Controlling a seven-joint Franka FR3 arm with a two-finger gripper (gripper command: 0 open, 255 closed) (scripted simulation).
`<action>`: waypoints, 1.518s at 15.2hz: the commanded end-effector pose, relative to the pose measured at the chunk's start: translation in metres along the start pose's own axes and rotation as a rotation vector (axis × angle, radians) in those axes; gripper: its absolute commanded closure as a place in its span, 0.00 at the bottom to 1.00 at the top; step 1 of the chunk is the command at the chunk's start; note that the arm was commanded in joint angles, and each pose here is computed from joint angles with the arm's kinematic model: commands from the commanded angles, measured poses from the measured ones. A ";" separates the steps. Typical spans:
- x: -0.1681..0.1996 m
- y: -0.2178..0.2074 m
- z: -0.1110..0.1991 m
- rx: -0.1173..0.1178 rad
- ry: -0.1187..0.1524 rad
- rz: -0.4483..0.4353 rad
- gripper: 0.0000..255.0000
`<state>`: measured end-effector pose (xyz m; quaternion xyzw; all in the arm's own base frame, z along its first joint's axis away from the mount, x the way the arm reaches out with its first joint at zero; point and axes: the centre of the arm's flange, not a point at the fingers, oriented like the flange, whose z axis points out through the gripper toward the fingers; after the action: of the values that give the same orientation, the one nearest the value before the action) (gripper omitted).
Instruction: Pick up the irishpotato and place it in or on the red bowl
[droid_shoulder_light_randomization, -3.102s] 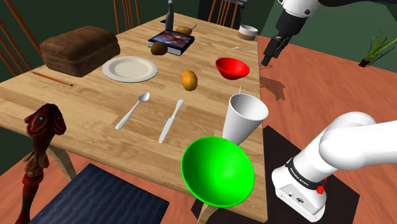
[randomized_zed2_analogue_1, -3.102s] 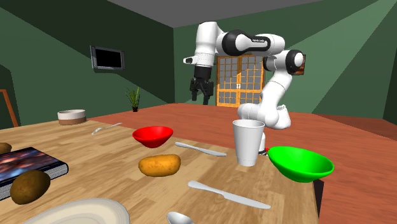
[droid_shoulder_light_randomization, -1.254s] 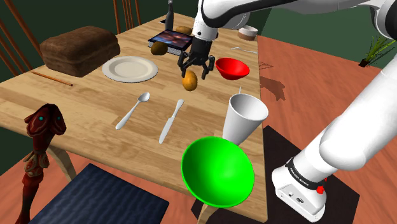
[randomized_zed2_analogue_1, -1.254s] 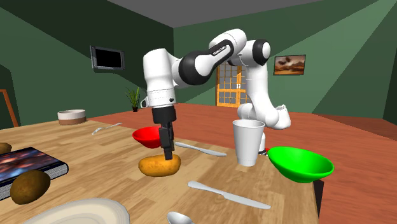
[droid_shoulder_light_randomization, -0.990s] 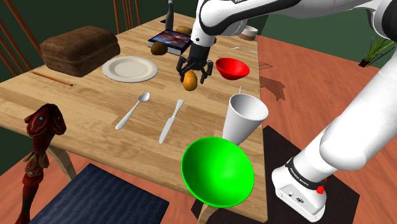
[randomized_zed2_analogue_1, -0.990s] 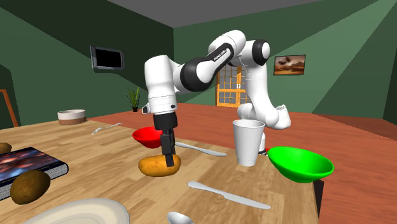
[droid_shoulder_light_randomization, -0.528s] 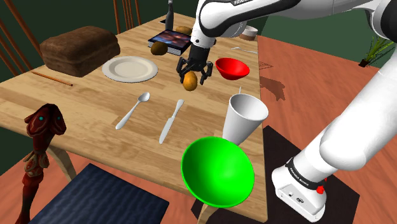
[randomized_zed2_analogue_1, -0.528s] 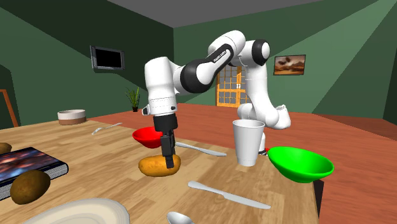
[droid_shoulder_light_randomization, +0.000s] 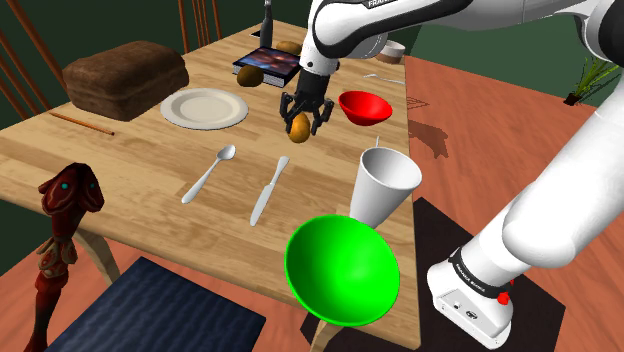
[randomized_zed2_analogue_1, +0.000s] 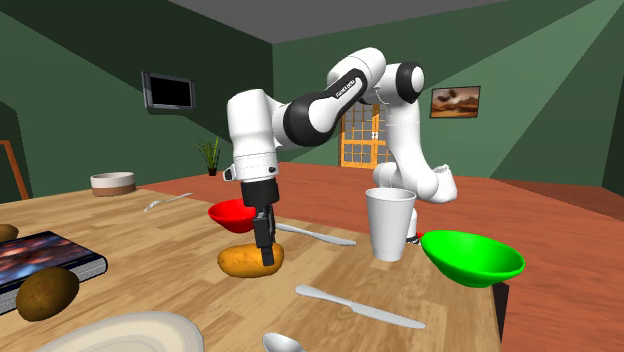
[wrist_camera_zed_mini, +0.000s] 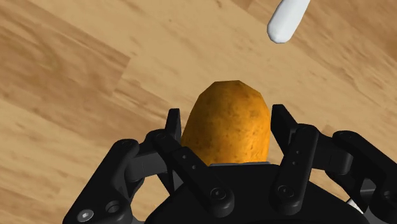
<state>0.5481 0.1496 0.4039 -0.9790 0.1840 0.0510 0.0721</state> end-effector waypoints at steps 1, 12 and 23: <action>0.000 0.000 0.000 0.000 0.000 0.001 1.00; -0.006 -0.005 -0.046 0.000 0.000 0.001 1.00; -0.013 -0.013 -0.104 0.000 0.000 0.001 1.00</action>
<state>0.5472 0.1498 0.5042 -0.9789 0.1843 0.0509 0.0720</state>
